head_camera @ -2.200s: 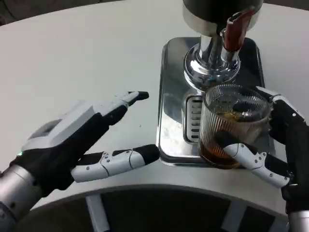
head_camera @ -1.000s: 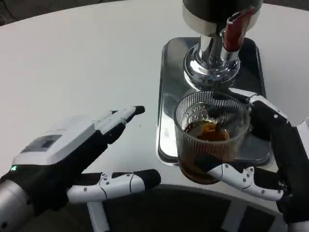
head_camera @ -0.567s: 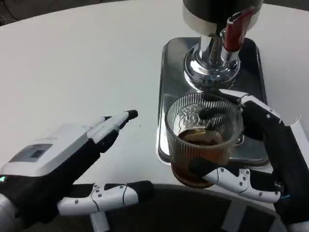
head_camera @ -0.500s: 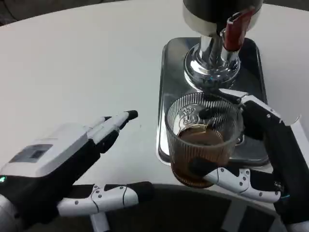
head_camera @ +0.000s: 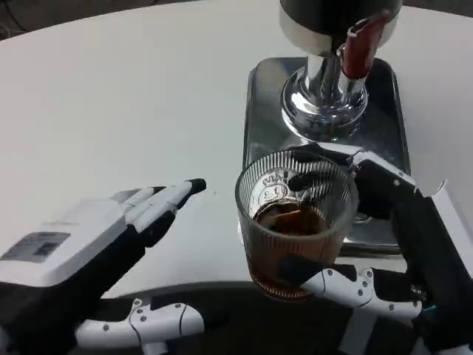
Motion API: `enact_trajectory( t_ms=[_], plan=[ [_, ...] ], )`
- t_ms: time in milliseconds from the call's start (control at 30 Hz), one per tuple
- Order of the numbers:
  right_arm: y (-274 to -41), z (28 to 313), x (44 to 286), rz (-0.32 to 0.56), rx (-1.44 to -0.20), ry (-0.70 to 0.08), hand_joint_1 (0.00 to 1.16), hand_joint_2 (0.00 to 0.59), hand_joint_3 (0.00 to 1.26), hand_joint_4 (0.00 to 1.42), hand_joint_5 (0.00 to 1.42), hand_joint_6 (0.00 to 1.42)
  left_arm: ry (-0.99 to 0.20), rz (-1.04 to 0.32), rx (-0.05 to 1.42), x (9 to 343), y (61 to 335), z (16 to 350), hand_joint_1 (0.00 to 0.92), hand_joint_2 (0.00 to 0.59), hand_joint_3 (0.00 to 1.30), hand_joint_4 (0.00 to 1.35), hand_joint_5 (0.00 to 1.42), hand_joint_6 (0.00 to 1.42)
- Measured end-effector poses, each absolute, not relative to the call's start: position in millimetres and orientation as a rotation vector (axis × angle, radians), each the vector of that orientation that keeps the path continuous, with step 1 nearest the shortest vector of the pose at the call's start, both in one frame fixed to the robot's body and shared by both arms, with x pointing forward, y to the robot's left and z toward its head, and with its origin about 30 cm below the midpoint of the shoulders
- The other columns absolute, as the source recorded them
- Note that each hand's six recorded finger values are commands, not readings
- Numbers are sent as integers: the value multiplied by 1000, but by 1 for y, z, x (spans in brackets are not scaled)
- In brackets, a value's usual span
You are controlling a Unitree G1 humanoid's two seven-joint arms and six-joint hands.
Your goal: Grasp the cup under the faucet to collect the drink, then remove the cup.
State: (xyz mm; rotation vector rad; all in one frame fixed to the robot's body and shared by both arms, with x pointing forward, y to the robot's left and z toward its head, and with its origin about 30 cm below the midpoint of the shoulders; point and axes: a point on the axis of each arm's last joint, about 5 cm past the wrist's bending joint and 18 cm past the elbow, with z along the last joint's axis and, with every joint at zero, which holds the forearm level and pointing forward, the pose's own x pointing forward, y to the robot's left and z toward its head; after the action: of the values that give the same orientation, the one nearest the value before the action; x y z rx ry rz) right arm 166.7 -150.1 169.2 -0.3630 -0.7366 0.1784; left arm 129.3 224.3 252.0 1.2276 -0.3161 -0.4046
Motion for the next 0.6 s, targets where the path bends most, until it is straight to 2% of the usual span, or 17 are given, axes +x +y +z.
enact_trajectory(
  t_ms=[600],
  plan=[
    [-150,173,165,186,-369,-759,720,243,757,877,1057,981,-320,-410,1226,130,224,253,0,84,0,0,0,0]
  ],
)
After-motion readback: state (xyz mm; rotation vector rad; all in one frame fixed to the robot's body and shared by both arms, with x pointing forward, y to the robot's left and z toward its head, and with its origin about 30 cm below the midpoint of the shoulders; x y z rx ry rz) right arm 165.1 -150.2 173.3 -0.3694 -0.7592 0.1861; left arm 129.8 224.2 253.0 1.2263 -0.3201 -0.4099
